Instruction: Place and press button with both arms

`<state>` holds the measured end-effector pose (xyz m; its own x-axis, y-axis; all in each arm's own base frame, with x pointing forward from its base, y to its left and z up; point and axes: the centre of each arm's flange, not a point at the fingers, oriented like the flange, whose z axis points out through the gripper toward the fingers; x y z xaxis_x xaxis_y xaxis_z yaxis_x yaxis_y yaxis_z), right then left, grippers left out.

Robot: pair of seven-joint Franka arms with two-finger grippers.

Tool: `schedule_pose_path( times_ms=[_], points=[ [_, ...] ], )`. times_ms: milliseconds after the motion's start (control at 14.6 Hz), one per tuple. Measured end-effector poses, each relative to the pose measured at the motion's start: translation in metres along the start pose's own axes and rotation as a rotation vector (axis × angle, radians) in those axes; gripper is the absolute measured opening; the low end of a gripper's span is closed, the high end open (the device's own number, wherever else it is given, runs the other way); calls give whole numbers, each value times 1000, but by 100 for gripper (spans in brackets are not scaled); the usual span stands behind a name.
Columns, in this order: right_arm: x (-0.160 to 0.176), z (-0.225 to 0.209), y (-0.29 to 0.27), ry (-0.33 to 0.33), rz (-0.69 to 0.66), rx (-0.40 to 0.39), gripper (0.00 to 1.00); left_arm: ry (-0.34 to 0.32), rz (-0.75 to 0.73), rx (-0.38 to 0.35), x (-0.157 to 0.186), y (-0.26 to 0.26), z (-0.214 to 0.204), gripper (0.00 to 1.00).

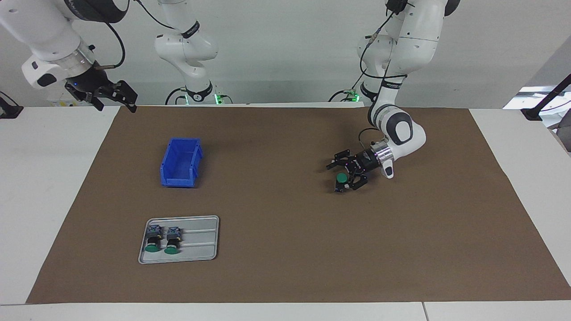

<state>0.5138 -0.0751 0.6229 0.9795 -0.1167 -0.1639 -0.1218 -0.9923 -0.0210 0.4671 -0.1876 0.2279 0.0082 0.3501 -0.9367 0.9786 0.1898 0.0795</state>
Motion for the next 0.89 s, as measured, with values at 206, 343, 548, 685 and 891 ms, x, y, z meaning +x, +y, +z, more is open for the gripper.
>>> schedule_pose_path(
  times_ms=[206,343,548,685,891],
  points=[
    [0,0,0,0,0,0,100,2,1,-7,0,3,-4,100],
    [0,0,0,0,0,0,100,-2,16,-19,-10,8,-10,100],
    [0,0,0,0,0,0,100,51,43,-13,-31,15,-23,100],
    [0,0,0,0,0,0,100,70,74,-16,-47,19,-31,100],
    [0,0,0,0,0,0,100,130,142,17,-66,24,-45,100]
  ],
)
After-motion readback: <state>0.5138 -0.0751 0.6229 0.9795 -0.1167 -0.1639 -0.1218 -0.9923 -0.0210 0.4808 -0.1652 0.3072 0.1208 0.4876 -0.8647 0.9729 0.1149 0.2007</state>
